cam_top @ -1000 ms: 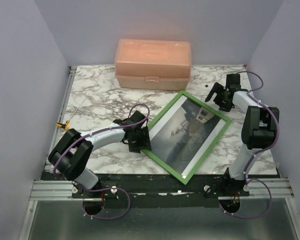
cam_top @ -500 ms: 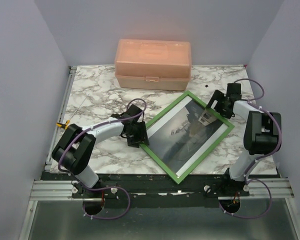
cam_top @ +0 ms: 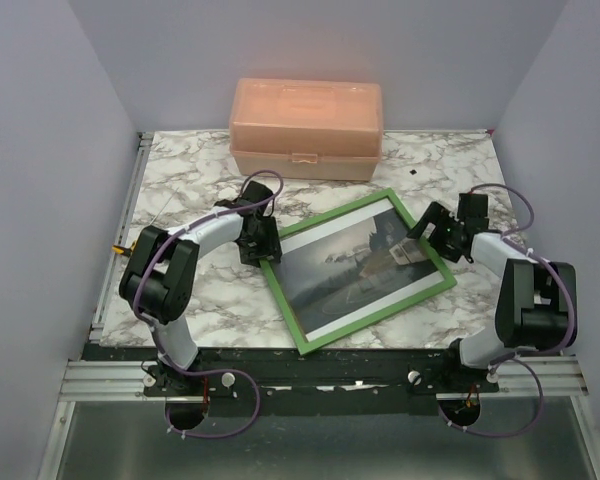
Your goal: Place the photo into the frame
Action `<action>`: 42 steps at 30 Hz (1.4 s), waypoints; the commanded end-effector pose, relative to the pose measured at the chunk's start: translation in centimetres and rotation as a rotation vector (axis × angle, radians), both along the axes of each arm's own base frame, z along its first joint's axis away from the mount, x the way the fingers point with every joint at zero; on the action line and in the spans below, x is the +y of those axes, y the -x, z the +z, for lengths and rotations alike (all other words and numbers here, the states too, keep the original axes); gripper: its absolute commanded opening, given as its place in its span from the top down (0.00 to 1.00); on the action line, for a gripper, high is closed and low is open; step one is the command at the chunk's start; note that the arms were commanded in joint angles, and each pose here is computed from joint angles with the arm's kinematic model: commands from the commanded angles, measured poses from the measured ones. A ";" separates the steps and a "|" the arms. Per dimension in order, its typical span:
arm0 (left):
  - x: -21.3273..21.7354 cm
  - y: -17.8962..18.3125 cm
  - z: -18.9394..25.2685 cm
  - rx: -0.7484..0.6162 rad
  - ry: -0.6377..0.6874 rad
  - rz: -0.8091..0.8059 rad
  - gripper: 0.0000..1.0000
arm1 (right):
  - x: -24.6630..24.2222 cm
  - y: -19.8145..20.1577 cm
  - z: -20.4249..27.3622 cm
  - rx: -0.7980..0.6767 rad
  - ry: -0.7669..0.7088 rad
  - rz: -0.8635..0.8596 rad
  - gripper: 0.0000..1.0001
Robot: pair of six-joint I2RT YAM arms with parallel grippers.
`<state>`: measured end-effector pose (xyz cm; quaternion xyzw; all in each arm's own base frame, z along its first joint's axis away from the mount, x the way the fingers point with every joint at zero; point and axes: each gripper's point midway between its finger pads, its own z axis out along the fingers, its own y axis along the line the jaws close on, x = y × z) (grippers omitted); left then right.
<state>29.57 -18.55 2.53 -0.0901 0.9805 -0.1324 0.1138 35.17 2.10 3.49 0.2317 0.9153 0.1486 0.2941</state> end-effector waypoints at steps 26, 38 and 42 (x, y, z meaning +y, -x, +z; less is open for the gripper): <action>2.5 -4.2 -3.3 0.061 -0.124 -0.032 0.38 | 7.9 17.5 -2.0 0.247 -0.424 0.006 0.00; 3.3 -3.0 -2.5 0.067 -0.135 -0.014 0.05 | 7.3 16.9 -1.5 0.217 -0.404 -0.041 0.00; 3.2 -2.1 -1.9 0.071 -0.114 0.002 0.01 | 6.9 15.9 -0.7 0.188 -0.384 -0.053 0.00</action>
